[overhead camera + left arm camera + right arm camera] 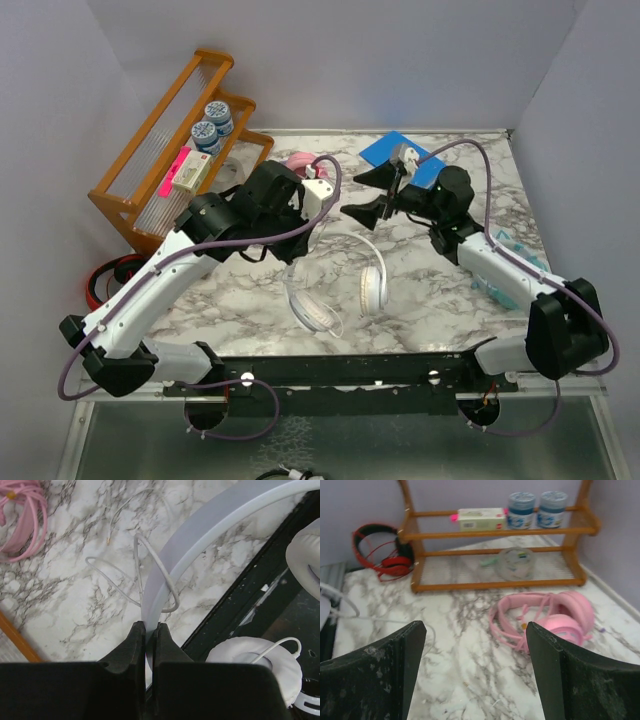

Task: Wrap the headphones
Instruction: Wrap the headphones cable around the headphones.

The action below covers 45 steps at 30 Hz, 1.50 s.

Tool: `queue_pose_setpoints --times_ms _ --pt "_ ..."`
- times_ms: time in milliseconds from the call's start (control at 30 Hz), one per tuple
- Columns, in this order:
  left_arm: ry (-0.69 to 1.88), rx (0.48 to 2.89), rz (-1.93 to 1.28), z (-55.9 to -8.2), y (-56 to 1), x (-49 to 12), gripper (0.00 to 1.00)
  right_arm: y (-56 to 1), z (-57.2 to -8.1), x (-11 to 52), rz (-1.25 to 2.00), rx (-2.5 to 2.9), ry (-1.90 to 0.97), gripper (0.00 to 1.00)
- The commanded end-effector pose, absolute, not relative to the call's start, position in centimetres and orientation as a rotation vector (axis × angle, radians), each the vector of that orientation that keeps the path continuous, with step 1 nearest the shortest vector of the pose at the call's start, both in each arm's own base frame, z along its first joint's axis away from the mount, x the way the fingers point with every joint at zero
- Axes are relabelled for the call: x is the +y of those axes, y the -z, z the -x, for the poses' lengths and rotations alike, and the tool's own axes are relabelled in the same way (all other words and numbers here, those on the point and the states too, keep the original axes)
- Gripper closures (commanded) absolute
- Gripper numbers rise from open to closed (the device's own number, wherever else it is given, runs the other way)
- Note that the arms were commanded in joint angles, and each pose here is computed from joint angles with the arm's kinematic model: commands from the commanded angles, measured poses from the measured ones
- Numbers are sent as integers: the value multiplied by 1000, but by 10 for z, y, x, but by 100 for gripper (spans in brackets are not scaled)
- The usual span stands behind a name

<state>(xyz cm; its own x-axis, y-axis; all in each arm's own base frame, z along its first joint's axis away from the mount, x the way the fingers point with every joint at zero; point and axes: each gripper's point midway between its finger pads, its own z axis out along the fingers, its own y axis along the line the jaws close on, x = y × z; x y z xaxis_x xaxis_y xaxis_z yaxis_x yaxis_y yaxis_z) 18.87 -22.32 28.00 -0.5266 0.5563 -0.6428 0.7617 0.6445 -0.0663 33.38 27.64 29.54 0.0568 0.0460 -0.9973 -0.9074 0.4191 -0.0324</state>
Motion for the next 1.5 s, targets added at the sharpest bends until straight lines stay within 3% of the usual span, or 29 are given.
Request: queue_pose_setpoints --times_ms 0,300,700,800,933,1033,1233,1467 --pt "760 2064 -1137 -157 -332 -248 100 -282 -273 300 1131 1141 -1207 12" --pt "856 1913 -1116 -156 -374 -261 100 -260 -232 338 1276 1088 -1380 12" --pt "866 1810 -1052 -165 -412 -267 100 -236 -205 341 1288 1107 -1484 16" --pt "857 1806 -1044 -169 -413 -269 100 -236 -202 343 1287 1108 -1507 34" --pt "759 1828 -980 -183 -412 -259 100 -241 -201 341 1269 1114 -1494 75" --pt "614 1865 -902 -201 -404 -243 100 -249 -198 335 1243 1112 -1448 98" --pt "287 1931 -544 -248 -404 -195 100 -255 -192 325 1182 1149 -1406 99" --pt "174 1893 -309 -272 -411 -165 100 -252 -183 313 1081 1174 -1403 99"
